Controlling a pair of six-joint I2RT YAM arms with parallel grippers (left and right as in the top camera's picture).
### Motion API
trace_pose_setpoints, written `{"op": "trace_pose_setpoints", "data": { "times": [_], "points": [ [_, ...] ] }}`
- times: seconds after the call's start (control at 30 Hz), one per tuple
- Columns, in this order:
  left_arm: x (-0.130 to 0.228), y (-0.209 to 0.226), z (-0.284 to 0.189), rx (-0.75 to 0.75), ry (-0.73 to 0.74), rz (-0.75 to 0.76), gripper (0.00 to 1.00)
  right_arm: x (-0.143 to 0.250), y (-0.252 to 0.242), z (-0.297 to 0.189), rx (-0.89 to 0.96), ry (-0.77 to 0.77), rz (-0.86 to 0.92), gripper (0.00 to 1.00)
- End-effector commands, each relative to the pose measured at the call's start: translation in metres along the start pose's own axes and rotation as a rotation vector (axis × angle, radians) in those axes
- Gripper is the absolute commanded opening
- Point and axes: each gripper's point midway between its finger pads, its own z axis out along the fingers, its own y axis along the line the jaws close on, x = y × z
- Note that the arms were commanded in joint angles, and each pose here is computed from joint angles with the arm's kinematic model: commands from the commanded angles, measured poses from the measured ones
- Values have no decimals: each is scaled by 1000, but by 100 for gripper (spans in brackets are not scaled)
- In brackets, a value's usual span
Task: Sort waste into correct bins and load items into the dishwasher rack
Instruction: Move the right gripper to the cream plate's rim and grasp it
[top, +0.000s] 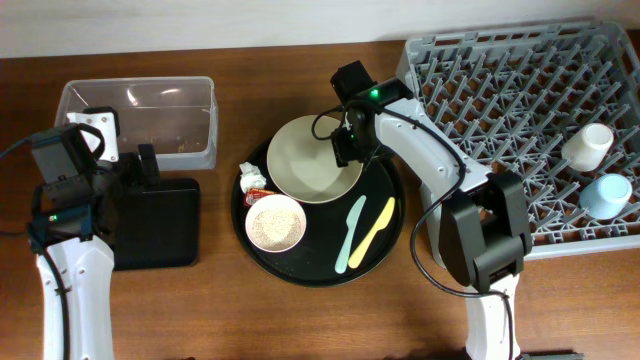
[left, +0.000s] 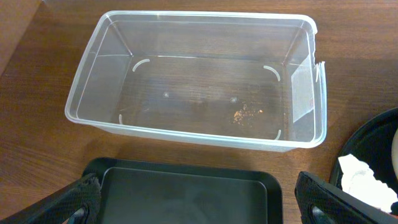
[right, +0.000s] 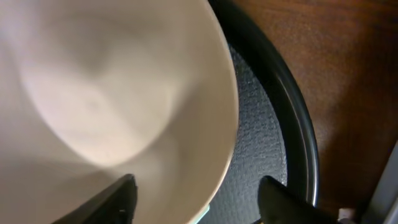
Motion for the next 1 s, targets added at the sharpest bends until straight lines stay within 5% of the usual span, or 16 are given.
{"op": "trace_pose_setpoints", "data": {
  "times": [0.0, 0.23, 0.73, 0.97],
  "points": [
    [-9, 4, -4, -13, -21, -15, 99, 2, -10, 20, 34, 32, 41, 64],
    [-9, 4, -4, -13, -21, -15, 99, -2, -13, 33, 55, 25, 70, 52],
    [-9, 4, -4, -13, -21, -15, 99, -12, -35, 28, 168, -32, 121, 5],
    [-9, 4, -4, -13, -21, -15, 99, -22, -44, -1, 156, -92, 130, 4]
  ]
}}
